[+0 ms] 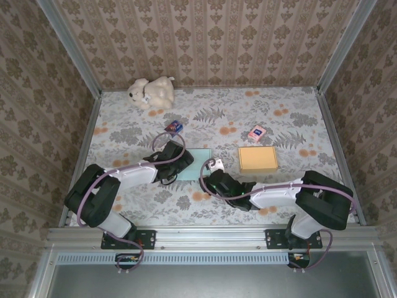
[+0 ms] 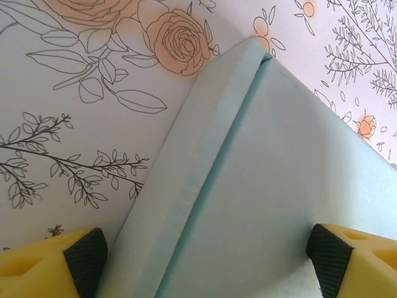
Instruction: Fold the paper box
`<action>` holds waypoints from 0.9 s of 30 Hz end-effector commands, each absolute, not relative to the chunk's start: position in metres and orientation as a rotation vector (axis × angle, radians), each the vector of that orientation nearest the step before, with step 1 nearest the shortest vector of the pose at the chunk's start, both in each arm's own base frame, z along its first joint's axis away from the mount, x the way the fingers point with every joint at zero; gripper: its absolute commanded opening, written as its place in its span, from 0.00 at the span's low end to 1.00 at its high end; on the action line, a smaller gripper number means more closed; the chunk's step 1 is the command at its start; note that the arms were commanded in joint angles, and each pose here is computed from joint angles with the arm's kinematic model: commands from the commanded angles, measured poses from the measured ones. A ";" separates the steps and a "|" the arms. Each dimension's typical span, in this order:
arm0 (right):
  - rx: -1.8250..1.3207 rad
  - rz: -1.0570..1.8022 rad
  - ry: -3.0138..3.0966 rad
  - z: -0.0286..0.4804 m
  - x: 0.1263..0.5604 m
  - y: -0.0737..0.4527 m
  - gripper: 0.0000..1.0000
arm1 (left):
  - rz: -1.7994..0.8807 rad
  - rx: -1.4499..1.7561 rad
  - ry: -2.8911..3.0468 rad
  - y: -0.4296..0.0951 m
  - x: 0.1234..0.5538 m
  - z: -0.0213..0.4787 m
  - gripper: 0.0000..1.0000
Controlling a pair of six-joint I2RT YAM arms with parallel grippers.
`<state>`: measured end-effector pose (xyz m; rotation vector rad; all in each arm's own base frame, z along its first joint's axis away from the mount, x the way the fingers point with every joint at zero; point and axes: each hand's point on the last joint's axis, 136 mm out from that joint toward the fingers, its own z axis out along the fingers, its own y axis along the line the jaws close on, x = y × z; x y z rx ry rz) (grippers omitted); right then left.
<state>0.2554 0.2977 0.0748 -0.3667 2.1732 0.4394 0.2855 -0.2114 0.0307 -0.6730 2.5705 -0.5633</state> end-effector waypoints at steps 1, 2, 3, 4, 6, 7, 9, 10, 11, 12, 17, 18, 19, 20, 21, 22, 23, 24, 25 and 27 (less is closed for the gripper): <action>-0.348 0.465 2.189 0.086 0.256 0.301 0.49 | -0.273 -0.689 2.877 -0.174 0.219 -0.032 0.87; -0.349 0.469 2.187 0.088 0.256 0.302 0.50 | -0.272 -0.688 2.876 -0.174 0.220 -0.032 0.87; -0.351 0.474 2.185 0.091 0.256 0.302 0.50 | -0.270 -0.691 2.876 -0.173 0.220 -0.031 0.87; -0.355 0.473 2.186 0.092 0.256 0.304 0.50 | -0.270 -0.690 2.875 -0.174 0.220 -0.031 0.87; -0.367 0.466 2.192 0.095 0.258 0.307 0.50 | -0.271 -0.687 2.877 -0.174 0.220 -0.031 0.87; -0.374 0.459 2.196 0.095 0.259 0.309 0.50 | -0.272 -0.689 2.875 -0.174 0.220 -0.031 0.87; -0.370 0.432 2.205 0.093 0.261 0.308 0.51 | -0.272 -0.688 2.874 -0.174 0.221 -0.031 0.87; -0.355 0.412 2.214 0.090 0.263 0.305 0.52 | -0.271 -0.688 2.875 -0.174 0.220 -0.031 0.87; -0.338 0.403 2.222 0.088 0.265 0.302 0.53 | -0.273 -0.687 2.873 -0.174 0.221 -0.030 0.87; -0.318 0.407 2.234 0.085 0.267 0.299 0.55 | -0.272 -0.687 2.873 -0.174 0.221 -0.030 0.87; -0.260 0.479 2.307 0.067 0.272 0.292 0.61 | -0.286 -0.676 2.875 -0.176 0.221 -0.030 0.87; -0.250 0.497 2.317 0.064 0.273 0.292 0.61 | -0.289 -0.676 2.874 -0.176 0.221 -0.030 0.87; -0.245 0.517 2.323 0.062 0.274 0.292 0.61 | -0.289 -0.677 2.876 -0.177 0.221 -0.031 0.87; -0.236 0.541 2.332 0.059 0.274 0.293 0.61 | -0.287 -0.683 2.875 -0.176 0.220 -0.031 0.87; -0.227 0.566 2.336 0.056 0.275 0.294 0.61 | -0.288 -0.686 2.876 -0.176 0.220 -0.031 0.87; -0.220 0.587 2.343 0.054 0.275 0.295 0.61 | -0.292 -0.687 2.877 -0.177 0.220 -0.031 0.88; -0.214 0.608 2.351 0.051 0.274 0.296 0.61 | -0.294 -0.687 2.880 -0.177 0.220 -0.031 0.88; -0.208 0.623 2.356 0.049 0.274 0.297 0.61 | -0.295 -0.690 2.881 -0.177 0.219 -0.030 0.88; -0.209 0.636 2.358 0.048 0.273 0.299 0.61 | -0.299 -0.689 2.881 -0.178 0.219 -0.030 0.88; -0.209 0.658 2.369 0.044 0.271 0.302 0.60 | -0.311 -0.684 2.882 -0.180 0.220 -0.029 0.89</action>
